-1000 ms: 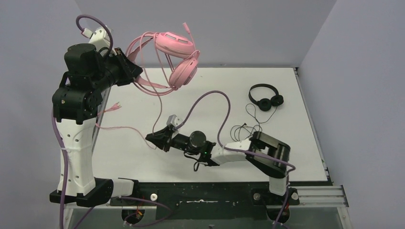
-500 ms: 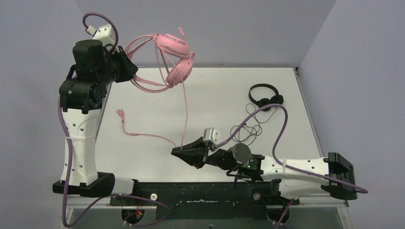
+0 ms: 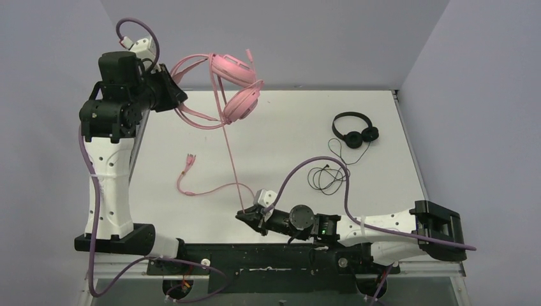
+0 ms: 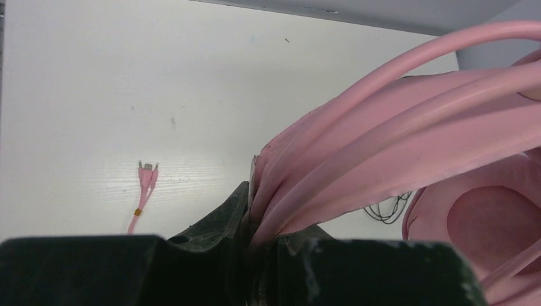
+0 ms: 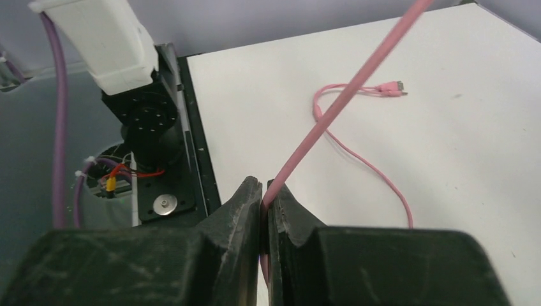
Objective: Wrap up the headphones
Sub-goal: Wrap the headphones cable around the headphones.
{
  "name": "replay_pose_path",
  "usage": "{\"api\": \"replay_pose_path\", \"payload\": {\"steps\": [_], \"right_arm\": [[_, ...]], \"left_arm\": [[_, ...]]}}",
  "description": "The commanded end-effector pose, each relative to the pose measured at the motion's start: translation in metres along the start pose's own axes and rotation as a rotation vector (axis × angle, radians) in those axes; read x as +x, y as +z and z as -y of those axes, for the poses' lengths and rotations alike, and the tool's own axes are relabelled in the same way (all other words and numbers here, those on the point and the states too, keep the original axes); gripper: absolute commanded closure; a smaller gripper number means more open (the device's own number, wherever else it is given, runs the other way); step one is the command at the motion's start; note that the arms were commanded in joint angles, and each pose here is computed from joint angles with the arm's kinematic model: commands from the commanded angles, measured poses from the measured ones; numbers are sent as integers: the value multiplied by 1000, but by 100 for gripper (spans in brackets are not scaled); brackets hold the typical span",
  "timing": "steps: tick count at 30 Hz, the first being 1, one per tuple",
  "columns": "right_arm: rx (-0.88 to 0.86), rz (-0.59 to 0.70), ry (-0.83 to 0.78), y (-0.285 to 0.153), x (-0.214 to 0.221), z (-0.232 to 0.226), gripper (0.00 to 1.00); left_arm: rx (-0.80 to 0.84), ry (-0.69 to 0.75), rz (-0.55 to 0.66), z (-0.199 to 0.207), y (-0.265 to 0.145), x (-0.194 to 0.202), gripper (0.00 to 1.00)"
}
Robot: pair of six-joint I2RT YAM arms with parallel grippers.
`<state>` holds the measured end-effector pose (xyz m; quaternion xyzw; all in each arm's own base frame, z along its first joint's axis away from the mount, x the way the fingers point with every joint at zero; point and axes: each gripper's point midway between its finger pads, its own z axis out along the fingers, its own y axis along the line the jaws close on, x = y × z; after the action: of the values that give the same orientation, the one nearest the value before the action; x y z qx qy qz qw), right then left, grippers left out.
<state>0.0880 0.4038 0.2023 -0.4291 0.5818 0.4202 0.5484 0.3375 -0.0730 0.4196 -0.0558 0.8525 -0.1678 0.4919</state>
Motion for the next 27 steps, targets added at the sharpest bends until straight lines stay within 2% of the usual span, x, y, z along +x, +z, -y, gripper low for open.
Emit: {"api": "replay_pose_path", "payload": {"steps": [1,4,6,9,12,15,17,24,27], "right_arm": [[46,28,12,-8,-2,16,100],[35,38,35,-10,-1,29,100],[42,32,44,-16,-4,45,100],[26,-15,68,-27,1,68,100],[-16,-36,151,-43,2,96,100],[-38,-51,244,-65,-4,118,100],[-33,-65,303,-77,-7,131,100],[48,-88,514,-110,-10,181,100],[79,-115,551,-121,-14,201,100]], "left_arm": [[270,-81,199,45,-42,-57,100],[469,-109,178,68,-53,-53,100],[604,-70,180,85,-67,-48,100],[756,79,192,104,-89,-32,100],[809,262,209,117,-107,-2,100],[802,526,213,123,-122,39,100],[791,636,215,120,-128,58,100],[670,851,124,93,-119,109,100],[577,947,85,78,-107,125,100]]}}
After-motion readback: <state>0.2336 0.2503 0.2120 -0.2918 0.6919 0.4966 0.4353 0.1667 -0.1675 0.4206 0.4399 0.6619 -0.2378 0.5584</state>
